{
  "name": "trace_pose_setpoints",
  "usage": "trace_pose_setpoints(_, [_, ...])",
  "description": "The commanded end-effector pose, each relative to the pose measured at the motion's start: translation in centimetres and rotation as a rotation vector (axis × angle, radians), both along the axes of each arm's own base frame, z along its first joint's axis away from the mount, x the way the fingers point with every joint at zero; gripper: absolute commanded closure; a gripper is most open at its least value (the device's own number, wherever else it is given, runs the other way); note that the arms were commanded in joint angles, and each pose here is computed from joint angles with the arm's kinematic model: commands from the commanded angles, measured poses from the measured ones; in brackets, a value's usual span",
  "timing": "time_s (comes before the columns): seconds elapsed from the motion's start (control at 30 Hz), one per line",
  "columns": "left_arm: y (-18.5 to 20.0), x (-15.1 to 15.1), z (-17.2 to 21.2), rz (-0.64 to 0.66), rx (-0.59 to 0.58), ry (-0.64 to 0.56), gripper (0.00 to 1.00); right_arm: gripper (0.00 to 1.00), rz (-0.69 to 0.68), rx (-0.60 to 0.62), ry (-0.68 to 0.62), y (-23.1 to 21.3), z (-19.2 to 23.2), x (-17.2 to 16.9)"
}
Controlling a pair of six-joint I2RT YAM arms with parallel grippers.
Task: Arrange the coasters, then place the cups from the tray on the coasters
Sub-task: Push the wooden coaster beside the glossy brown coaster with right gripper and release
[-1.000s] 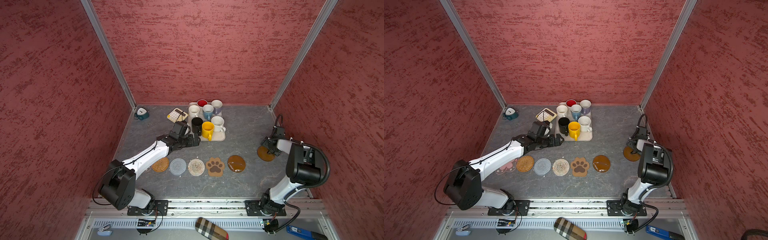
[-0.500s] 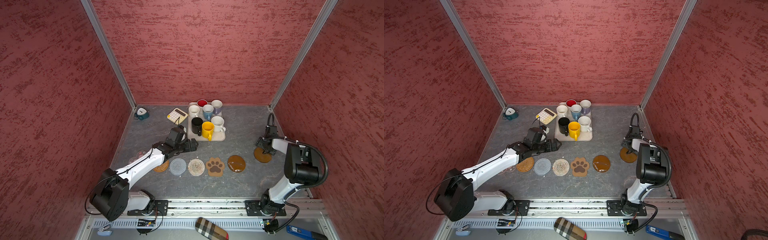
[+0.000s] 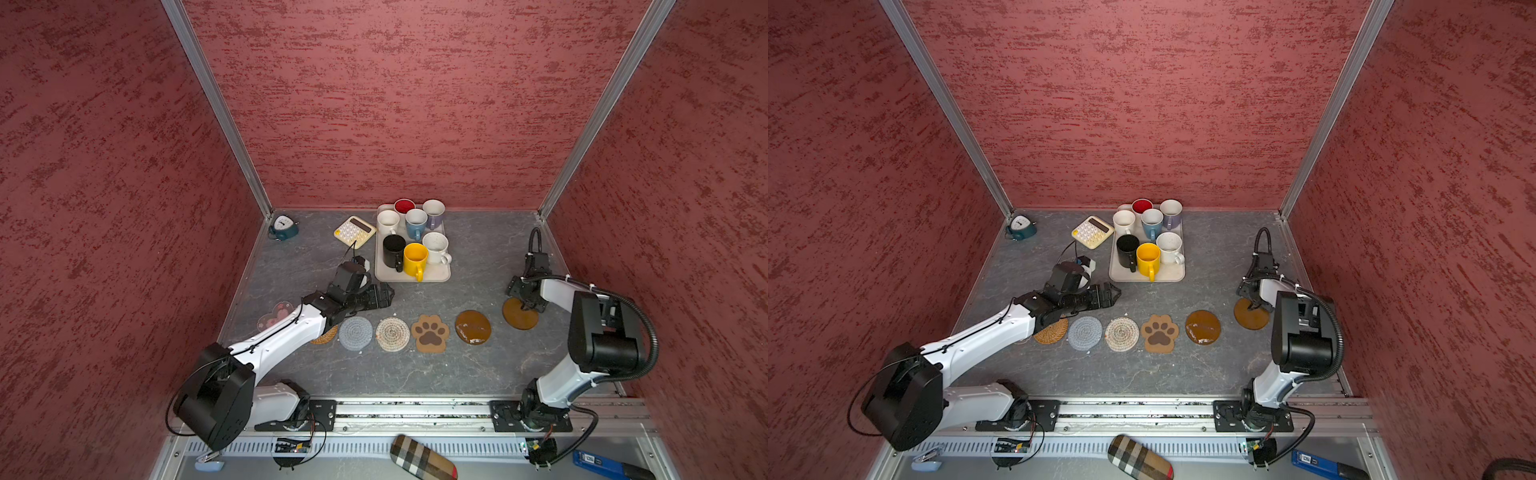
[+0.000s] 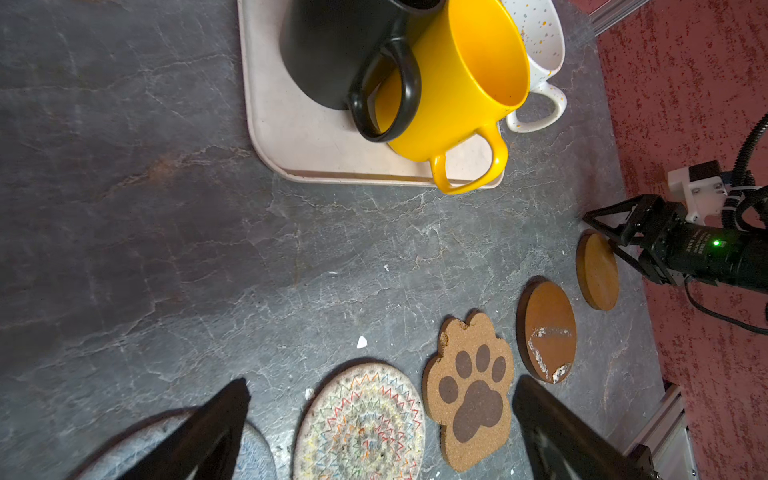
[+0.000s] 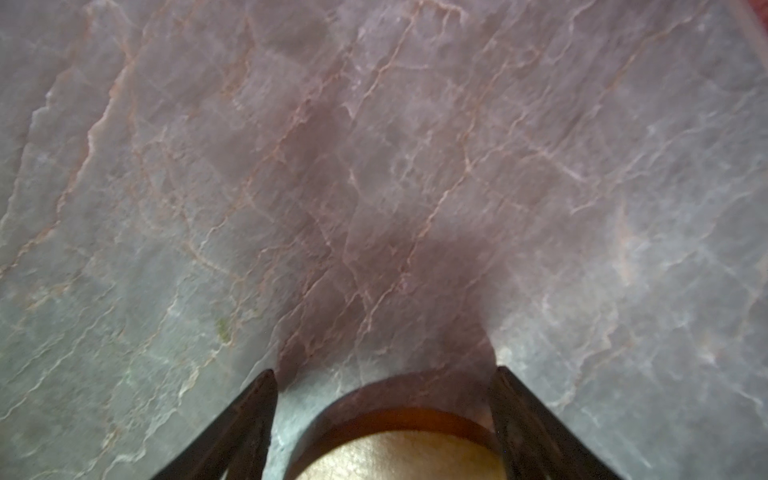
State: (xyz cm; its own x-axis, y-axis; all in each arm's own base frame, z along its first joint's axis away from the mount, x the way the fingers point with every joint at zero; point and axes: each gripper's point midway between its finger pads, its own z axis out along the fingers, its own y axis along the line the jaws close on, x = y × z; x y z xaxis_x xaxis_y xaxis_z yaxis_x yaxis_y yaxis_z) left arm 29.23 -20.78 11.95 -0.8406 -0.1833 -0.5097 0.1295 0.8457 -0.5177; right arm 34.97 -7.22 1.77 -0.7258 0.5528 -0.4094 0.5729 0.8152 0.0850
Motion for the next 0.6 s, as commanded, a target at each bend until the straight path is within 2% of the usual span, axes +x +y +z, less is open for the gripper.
trace_pose_setpoints(0.0, [-0.2, 0.2, 0.7, 0.006, -0.042, -0.032, 0.0, 0.19, 0.005, 0.148, 0.167, 3.1, -2.9, -4.4])
trace_pose_setpoints(0.17, [-0.1, -0.1, 0.4, 0.003, -0.043, -0.03, 0.01, 0.19, 0.032, 0.138, 0.189, 3.7, -2.3, -5.3])
trace_pose_setpoints(0.4, [0.3, -0.6, 0.2, 0.006, -0.041, -0.032, 0.0, 0.19, 0.079, 0.125, 0.292, 4.4, -3.3, -7.6])
trace_pose_setpoints(0.57, [0.7, -1.2, 0.0, 0.013, -0.048, -0.033, 0.01, 0.2, 0.086, 0.117, 0.304, 4.7, -3.2, -8.4])
